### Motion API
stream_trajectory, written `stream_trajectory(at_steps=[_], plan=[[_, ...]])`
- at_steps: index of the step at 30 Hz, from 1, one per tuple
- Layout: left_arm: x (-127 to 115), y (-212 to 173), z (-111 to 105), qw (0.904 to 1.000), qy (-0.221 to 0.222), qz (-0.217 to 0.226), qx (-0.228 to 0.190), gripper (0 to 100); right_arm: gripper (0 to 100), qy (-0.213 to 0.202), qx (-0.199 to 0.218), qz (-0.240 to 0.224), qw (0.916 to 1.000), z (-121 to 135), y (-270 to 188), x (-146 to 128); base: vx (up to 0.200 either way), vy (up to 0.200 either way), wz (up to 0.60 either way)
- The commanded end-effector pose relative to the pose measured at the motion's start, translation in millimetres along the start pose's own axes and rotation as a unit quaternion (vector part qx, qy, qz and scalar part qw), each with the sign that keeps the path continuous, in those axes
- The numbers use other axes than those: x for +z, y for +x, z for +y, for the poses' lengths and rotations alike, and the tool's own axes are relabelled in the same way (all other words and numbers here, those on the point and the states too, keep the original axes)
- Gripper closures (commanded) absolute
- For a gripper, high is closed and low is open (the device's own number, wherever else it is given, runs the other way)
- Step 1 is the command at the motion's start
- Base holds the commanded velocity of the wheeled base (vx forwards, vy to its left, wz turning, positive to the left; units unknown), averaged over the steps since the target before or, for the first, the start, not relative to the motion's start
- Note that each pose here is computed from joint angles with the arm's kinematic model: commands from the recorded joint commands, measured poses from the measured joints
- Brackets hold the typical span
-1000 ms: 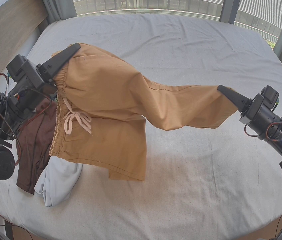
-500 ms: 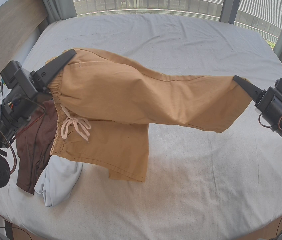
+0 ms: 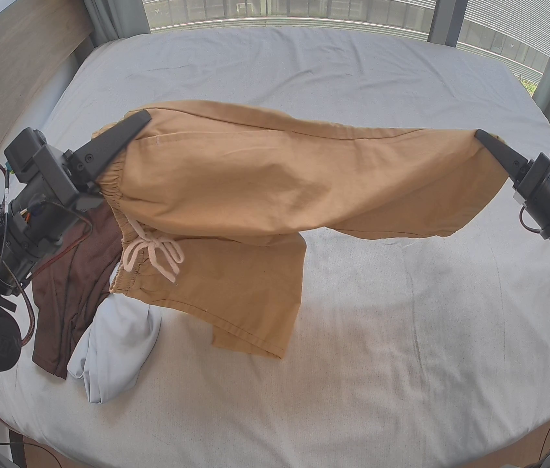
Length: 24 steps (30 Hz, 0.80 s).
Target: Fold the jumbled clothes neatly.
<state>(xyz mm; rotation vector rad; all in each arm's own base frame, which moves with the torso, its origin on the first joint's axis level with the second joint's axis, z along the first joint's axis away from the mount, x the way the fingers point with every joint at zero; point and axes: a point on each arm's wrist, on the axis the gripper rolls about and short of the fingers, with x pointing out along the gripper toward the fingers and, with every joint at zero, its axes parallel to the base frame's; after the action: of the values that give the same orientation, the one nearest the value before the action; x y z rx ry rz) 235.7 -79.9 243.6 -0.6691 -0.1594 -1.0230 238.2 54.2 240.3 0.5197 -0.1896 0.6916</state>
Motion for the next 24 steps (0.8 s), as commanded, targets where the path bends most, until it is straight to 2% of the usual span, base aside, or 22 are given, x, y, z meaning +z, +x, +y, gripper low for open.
stream_trajectory(at_steps=[1, 8, 17, 24], plan=[[-4, 0, 5, 1.0, -0.003, 0.005, 0.007, 100, 100, -0.008, 0.001, -0.013, 0.9999, 2, -2, 8, 0.0, 0.0, 0.0], [-13, 2, 17, 0.9995, 0.011, 0.017, 0.022, 100, 100, -0.011, 0.01, -0.019, 0.9997, 19, -9, 23, 0.0, 0.0, 0.0], [-20, 0, 34, 0.9985, 0.012, 0.026, 0.046, 100, 100, -0.028, 0.008, -0.022, 0.9993, 22, -12, 28, 0.0, 0.0, 0.0], [-14, -6, 42, 0.9974, 0.025, 0.02, 0.065, 100, 100, -0.016, -0.005, 0.0, 0.9999, 14, -10, 14, 0.0, 0.0, 0.0]])
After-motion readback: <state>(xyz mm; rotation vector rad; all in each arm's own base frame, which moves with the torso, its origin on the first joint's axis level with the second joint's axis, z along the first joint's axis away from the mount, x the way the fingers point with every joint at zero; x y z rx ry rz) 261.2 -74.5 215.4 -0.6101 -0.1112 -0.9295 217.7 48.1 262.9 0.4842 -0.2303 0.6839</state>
